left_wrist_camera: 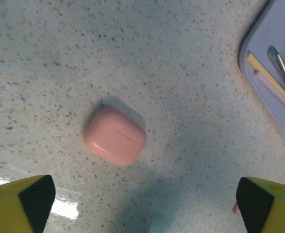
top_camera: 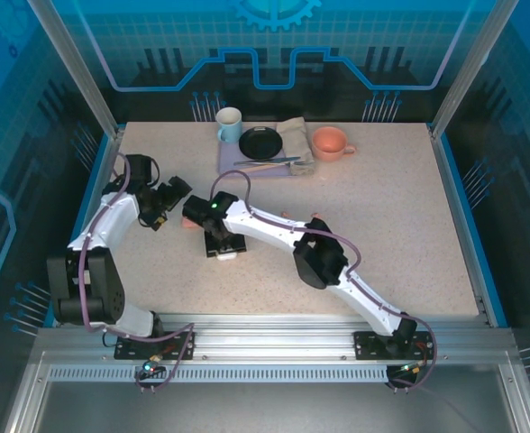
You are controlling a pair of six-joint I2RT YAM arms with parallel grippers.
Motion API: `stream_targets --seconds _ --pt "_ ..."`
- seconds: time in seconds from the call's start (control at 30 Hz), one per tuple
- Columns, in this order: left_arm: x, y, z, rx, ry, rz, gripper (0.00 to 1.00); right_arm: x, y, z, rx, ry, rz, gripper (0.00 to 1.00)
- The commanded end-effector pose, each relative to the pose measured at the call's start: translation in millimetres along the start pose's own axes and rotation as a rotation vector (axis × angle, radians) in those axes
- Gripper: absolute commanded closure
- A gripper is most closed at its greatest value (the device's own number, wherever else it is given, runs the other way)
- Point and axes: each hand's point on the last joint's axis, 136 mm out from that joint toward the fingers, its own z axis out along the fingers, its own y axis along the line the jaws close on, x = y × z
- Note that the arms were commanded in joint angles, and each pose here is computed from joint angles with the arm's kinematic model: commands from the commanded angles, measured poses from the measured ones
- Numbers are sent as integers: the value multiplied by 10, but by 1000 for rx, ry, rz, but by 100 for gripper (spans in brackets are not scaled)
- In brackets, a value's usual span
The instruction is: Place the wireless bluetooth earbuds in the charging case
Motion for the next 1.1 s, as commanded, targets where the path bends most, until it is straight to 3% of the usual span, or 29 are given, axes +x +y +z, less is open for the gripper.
stream_targets --seconds 0.0,0.23,0.47,0.63,1.07 --pt "143 -96 -77 124 26 21 1 -380 -195 -651 -81 -132 97 47" --pt "516 -229 -161 393 23 34 1 -820 -795 -1300 -200 -259 269 47" --pt "980 -656 -380 699 -68 214 1 -1084 -1126 -1539 -387 -263 452 47" --pt "1249 -975 -510 785 -116 350 2 -1249 -1236 -1556 -503 -235 583 47" --pt "1360 -1525 -240 828 -133 415 23 -1425 -976 -1277 -647 -97 789 47"
